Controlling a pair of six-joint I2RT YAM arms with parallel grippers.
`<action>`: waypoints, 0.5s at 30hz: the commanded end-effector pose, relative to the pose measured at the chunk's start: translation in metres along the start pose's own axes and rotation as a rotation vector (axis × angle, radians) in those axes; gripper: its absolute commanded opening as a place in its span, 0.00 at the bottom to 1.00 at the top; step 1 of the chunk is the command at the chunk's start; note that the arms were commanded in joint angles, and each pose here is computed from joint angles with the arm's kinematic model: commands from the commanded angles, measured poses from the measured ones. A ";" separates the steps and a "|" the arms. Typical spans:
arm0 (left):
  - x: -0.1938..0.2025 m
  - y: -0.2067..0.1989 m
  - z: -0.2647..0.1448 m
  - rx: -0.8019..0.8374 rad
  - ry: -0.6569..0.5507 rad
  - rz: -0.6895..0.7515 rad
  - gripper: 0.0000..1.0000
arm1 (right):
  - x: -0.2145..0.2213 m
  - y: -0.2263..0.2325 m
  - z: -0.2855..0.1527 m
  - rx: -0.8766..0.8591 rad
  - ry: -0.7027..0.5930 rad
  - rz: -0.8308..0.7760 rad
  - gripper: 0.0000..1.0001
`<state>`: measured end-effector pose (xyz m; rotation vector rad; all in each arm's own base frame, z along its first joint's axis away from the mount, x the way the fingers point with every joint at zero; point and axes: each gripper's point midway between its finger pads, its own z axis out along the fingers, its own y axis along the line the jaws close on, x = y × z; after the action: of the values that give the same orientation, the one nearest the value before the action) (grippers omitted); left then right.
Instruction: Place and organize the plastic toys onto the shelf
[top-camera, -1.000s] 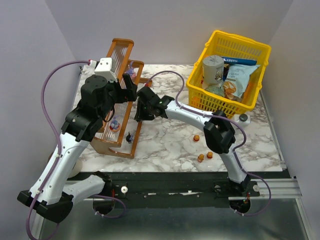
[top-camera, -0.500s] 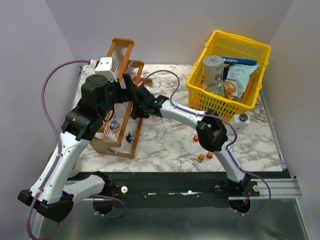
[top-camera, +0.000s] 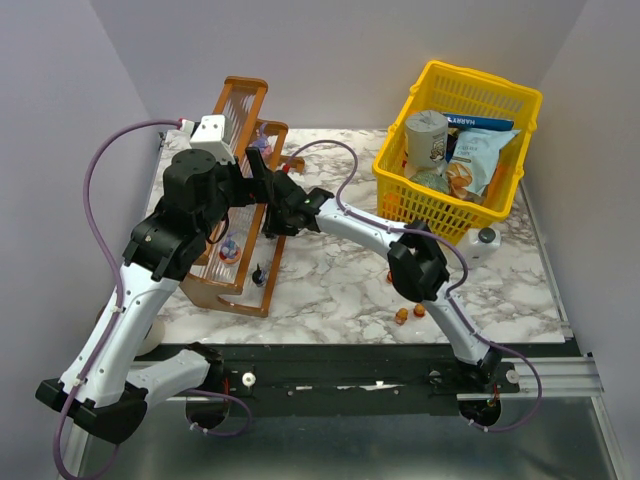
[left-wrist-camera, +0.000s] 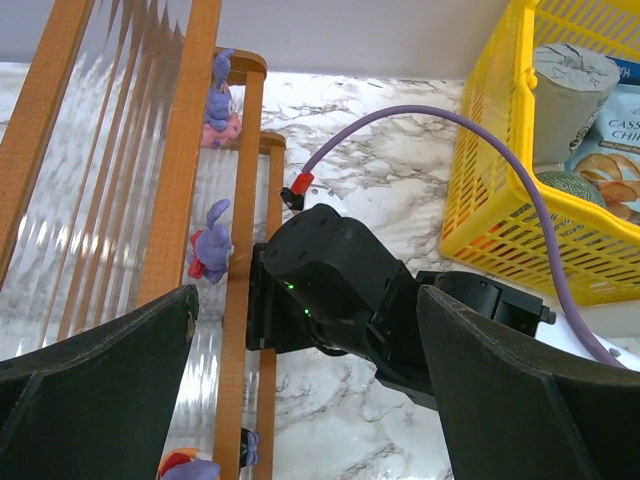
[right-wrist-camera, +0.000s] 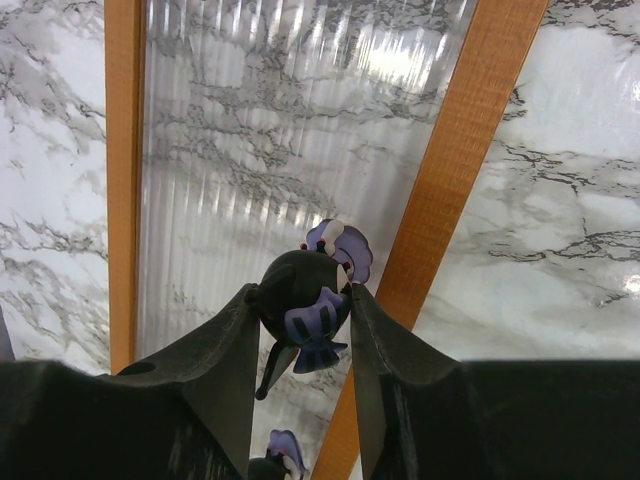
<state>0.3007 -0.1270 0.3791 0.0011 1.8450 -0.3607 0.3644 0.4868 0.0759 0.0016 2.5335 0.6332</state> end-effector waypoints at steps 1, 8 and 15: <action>-0.005 0.001 -0.003 0.000 -0.012 0.001 0.99 | 0.004 -0.007 0.007 0.053 0.000 0.034 0.06; -0.004 0.003 -0.004 -0.007 -0.009 0.002 0.99 | 0.007 -0.012 0.009 0.081 0.031 0.087 0.12; -0.004 0.003 -0.004 -0.007 -0.009 0.002 0.99 | 0.008 -0.017 0.012 0.098 0.029 0.100 0.16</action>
<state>0.3000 -0.1266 0.3775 0.0019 1.8519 -0.3577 0.3638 0.4866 0.0746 0.1142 2.5712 0.6281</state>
